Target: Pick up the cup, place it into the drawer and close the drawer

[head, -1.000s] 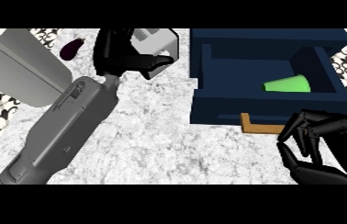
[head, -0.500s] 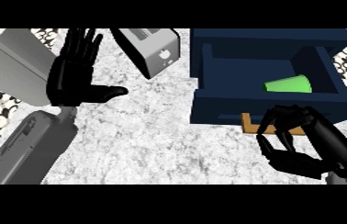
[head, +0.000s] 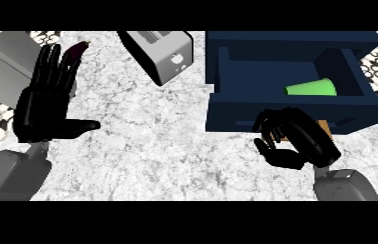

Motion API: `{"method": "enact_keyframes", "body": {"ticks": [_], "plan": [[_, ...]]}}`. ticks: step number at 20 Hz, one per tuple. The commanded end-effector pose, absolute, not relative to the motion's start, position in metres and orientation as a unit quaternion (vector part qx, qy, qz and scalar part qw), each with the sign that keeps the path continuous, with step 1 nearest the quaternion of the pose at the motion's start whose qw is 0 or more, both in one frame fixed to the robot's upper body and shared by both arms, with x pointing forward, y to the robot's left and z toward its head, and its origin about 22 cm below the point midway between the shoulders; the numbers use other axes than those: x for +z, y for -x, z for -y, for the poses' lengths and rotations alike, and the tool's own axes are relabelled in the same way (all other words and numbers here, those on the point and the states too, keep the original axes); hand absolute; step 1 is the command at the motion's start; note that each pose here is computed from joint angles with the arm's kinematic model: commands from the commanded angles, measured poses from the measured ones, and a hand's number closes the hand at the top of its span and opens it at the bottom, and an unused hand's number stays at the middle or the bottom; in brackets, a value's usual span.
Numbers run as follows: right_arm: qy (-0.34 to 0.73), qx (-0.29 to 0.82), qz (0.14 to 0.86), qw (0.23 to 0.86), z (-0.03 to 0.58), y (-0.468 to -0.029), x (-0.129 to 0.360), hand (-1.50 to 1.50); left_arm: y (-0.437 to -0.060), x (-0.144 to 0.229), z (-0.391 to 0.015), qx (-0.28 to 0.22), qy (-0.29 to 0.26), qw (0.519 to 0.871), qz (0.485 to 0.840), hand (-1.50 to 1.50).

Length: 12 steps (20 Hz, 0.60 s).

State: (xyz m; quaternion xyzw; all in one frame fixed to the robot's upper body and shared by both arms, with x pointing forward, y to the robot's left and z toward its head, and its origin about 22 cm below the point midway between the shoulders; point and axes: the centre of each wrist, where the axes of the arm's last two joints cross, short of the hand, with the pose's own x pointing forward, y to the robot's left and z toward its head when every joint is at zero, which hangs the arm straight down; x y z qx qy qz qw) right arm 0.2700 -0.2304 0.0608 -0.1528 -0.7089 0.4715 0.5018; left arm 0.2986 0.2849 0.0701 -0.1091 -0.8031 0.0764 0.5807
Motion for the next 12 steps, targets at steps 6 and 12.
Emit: {"method": "enact_keyframes", "body": {"ticks": [6, 12], "plan": [[0.189, 0.523, 0.658, 0.508, 0.226, -0.318, 0.003, -1.5, -0.268, 0.057, -0.324, 0.079, 0.105, 0.575, 0.807, -1.5], [0.189, 0.531, 0.639, 0.523, 0.211, -0.346, -0.017, -1.5, -0.26, 0.046, -0.354, 0.083, 0.113, 0.572, 0.808, -1.5]]}}
